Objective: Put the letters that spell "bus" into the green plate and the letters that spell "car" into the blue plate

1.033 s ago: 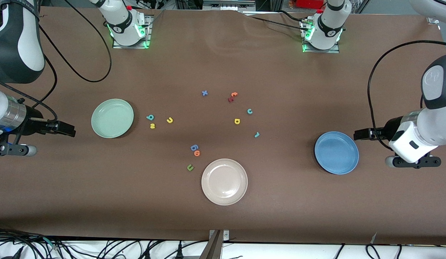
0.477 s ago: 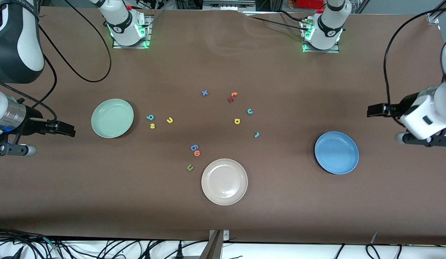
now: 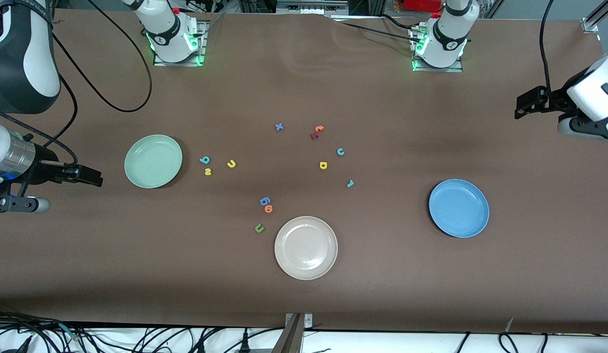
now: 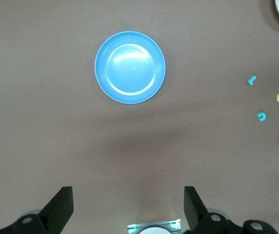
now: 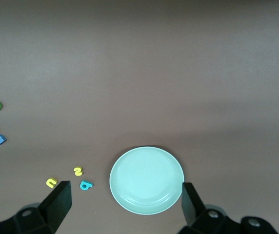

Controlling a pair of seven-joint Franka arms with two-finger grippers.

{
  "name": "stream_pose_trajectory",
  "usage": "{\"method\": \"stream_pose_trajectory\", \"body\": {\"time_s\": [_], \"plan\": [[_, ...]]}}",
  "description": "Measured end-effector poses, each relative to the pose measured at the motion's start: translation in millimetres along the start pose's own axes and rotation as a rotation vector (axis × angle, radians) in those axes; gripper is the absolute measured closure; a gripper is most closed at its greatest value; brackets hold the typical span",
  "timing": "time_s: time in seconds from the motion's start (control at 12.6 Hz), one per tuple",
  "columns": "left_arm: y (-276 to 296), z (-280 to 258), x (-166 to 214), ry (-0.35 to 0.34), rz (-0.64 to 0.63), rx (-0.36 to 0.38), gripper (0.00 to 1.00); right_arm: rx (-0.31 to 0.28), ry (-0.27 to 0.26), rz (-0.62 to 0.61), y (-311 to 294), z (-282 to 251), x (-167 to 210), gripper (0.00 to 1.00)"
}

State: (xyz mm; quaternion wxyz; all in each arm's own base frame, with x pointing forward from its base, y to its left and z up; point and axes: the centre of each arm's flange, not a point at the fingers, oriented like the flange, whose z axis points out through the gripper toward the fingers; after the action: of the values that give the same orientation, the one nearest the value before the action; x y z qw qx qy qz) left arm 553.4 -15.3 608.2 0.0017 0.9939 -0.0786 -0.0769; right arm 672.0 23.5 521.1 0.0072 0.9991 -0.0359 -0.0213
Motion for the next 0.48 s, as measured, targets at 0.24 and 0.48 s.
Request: {"method": "stream_pose_trajectory", "body": {"time_s": [0.24, 0.48], "plan": [[-0.3, 10.6, 0.7, -0.022, 0.029, -0.003, 0.0, 0.0, 0.0, 0.0, 0.0, 0.0, 0.0, 0.0], [-2.2, 19.5, 5.3, -0.039, 0.027, -0.005, 0.0, 0.0, 0.0, 0.0, 0.0, 0.0, 0.0, 0.0]]}}
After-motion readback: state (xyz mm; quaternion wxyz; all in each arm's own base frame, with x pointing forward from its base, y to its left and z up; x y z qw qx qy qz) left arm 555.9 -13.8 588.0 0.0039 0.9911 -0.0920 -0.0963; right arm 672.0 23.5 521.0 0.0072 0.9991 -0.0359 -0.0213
